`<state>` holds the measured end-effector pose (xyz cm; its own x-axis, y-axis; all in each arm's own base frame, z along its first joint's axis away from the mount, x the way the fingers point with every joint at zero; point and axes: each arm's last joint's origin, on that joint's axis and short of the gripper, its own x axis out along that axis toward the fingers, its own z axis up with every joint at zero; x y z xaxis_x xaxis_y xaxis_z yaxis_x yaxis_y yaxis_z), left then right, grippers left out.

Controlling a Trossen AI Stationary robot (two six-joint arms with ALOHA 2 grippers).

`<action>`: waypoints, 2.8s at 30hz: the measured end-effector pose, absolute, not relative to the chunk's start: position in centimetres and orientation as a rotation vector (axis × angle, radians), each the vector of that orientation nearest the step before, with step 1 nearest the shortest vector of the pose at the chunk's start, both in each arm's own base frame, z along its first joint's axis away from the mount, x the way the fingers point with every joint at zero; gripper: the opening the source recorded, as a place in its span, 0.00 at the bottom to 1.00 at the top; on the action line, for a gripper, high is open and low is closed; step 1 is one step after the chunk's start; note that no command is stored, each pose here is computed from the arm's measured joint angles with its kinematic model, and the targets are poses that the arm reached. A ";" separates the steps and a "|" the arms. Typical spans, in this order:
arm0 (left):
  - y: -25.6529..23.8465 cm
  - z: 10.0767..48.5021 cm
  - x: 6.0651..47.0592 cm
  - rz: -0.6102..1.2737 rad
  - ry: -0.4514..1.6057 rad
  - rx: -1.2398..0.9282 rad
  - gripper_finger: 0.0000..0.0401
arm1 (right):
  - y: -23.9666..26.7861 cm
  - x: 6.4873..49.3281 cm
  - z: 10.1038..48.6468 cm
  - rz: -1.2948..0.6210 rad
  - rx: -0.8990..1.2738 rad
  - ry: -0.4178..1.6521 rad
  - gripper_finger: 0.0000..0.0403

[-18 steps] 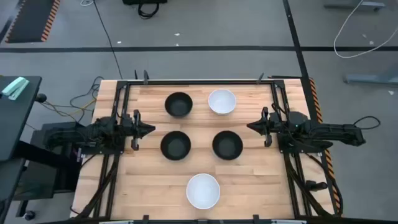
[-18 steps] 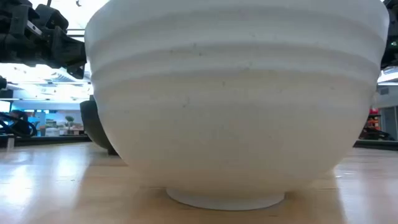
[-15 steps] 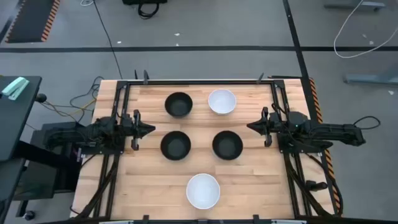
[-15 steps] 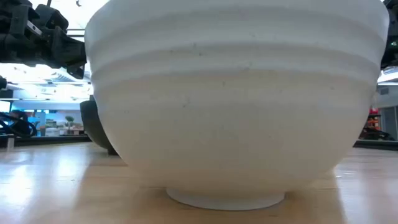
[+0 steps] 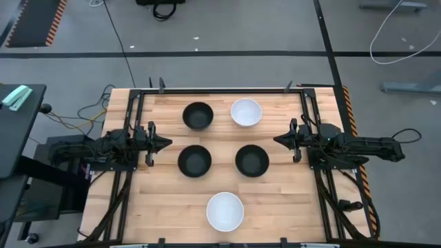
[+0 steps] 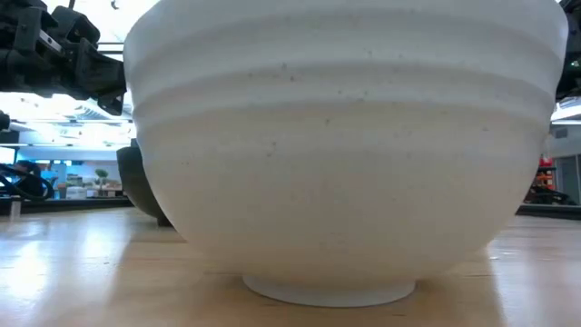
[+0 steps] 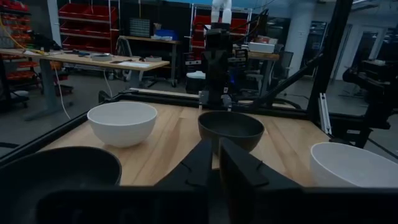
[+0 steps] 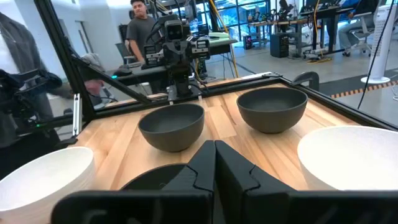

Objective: Nest bowls inside each other

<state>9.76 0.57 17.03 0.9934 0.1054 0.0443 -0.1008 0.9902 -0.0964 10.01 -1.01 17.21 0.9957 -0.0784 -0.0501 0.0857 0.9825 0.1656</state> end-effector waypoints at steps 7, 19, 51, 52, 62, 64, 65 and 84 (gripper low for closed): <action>0.6 17.0 9.8 0.103 -0.049 -0.094 0.09 | -1.0 10.0 17.2 -0.082 0.169 0.044 0.03; 0.6 17.0 9.8 0.103 -0.049 -0.094 0.08 | -1.0 10.0 17.2 -0.082 0.168 0.044 0.03; 1.0 17.7 9.6 0.215 -0.180 -0.563 0.07 | -1.0 10.0 17.2 -0.082 0.168 0.044 0.03; 1.0 17.7 9.6 0.222 -0.194 -0.630 0.06 | -1.0 10.0 17.2 -0.082 0.168 0.044 0.03; 1.5 18.5 9.3 0.310 -0.383 -0.903 0.06 | -1.2 10.0 18.4 -0.126 0.362 -0.095 0.03; 1.5 19.1 9.1 0.306 -0.452 -0.904 0.07 | -1.3 9.9 18.9 -0.144 0.461 -0.160 0.03; 1.6 19.4 9.0 0.308 -0.482 -0.890 0.07 | -1.3 9.9 19.1 -0.158 0.503 -0.191 0.03; 1.8 22.2 7.6 0.427 -0.702 -0.586 0.06 | -1.8 8.6 23.8 -0.296 0.596 -0.463 0.03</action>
<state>7.63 1.82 22.25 0.6902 0.5467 0.4741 -0.1688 0.7587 -0.6292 8.62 -1.82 23.80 0.8570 -0.3951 0.3308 0.1336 0.7904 0.5979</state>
